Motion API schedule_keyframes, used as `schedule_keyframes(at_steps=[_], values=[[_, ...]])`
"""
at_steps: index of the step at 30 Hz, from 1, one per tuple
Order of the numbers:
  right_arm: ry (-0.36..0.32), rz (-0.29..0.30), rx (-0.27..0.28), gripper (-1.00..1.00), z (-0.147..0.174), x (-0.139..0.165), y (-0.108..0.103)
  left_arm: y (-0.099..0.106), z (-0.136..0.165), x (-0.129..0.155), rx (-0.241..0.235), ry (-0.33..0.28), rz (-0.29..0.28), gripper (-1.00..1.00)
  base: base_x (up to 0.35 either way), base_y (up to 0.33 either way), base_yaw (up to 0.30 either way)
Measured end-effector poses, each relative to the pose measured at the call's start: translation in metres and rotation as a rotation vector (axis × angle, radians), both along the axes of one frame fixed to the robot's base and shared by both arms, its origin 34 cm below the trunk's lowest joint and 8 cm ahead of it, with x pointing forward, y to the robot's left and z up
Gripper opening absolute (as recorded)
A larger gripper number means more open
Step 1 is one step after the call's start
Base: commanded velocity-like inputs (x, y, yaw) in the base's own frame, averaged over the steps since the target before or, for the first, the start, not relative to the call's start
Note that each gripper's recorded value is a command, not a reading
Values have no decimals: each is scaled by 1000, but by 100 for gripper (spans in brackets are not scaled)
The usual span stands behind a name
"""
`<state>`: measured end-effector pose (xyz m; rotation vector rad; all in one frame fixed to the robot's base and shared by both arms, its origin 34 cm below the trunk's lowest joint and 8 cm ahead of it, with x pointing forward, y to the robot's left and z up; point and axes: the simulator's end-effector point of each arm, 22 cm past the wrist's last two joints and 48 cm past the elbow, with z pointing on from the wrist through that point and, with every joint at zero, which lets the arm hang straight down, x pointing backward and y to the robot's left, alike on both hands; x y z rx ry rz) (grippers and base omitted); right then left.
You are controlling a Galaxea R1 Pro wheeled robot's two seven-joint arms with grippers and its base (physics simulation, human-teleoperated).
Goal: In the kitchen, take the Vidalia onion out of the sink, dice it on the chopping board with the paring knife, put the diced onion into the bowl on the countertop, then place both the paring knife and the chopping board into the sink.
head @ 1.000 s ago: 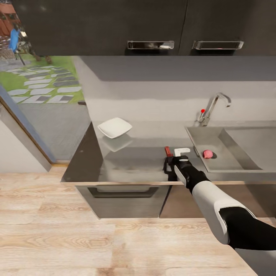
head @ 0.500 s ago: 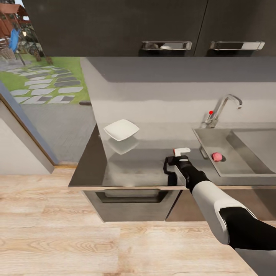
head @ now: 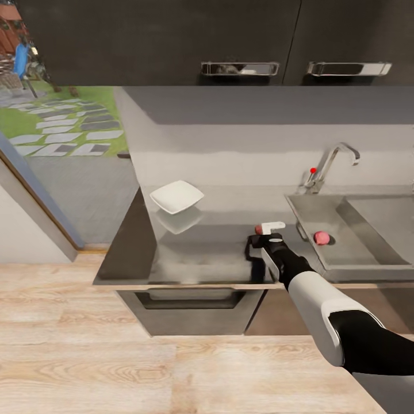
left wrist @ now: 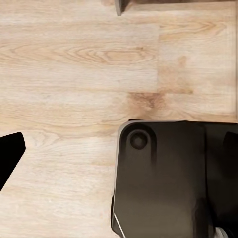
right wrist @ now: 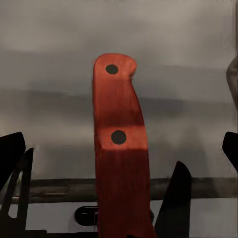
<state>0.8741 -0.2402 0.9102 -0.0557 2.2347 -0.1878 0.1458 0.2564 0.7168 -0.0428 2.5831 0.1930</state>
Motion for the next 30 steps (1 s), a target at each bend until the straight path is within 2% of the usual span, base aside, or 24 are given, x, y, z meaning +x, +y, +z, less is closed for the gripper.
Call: schedule_keyframes(at_steps=[20, 30], values=[[0, 0, 0, 100, 0, 0, 0, -4, -2, -7, -5, 15, 3, 100, 4, -13, 0], [0, 0, 0, 100, 0, 0, 0, -6, -2, -6, -9, 13, 1, 100, -63, -133, 0]])
